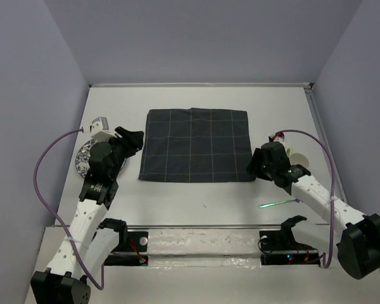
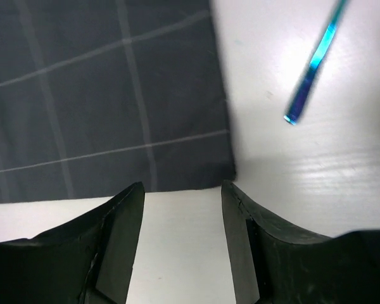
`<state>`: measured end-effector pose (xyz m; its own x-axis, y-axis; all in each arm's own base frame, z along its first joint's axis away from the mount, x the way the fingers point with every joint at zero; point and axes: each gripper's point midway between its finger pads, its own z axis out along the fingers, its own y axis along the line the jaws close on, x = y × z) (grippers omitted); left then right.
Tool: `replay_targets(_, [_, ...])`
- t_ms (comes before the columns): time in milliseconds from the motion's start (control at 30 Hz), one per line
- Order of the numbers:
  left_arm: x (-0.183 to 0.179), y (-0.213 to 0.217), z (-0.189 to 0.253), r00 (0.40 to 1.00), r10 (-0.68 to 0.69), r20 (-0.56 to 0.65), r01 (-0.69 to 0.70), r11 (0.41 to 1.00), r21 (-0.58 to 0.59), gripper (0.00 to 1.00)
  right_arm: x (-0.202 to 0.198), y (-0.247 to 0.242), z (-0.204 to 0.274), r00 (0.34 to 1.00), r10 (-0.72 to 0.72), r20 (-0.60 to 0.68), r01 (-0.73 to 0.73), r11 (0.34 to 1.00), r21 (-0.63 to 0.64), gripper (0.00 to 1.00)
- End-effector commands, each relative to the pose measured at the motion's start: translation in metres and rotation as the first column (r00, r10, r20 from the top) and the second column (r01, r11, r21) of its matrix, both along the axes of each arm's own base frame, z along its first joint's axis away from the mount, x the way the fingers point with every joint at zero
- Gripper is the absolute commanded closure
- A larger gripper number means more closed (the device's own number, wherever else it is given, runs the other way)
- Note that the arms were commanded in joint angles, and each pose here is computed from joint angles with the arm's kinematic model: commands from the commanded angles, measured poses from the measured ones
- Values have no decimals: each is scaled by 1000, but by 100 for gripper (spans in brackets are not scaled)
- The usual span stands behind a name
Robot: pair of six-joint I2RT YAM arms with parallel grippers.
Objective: Set the dinner table for one person
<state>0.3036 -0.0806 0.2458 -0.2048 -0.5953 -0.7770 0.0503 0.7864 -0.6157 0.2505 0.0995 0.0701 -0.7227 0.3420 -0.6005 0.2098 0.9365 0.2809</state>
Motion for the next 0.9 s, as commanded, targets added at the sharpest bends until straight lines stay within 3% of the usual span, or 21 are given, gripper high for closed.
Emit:
replay_targets(0, [1,6,37,997,13,81,-17,998,53,41,26,46,60,964,216,154,-229,970,75,46])
replay_targets(100, [0,14,22,996,68,50,-70,997,24,41,31,101,71,909,347,231,-383,914,134,71])
replay_targets(233, [-4,28,-6,989,145,-32,-145,989,-13,45,41,168,48,861,464,208,-496,856,143,100])
replay_targets(400, [-7,62,-52,953,229,-196,-234,972,-1,46,38,226,41,792,563,237,-604,781,162,100])
replay_targets(533, [-21,101,-89,887,314,-337,-339,941,-15,46,31,239,31,776,588,231,-626,763,162,100])
replay_targets(733, [-49,154,-121,670,549,-500,-603,795,64,50,21,230,26,778,582,234,-623,763,173,100])
replay_targets(867, [-60,172,-135,574,613,-542,-674,730,112,43,20,227,32,774,581,251,-626,762,166,100])
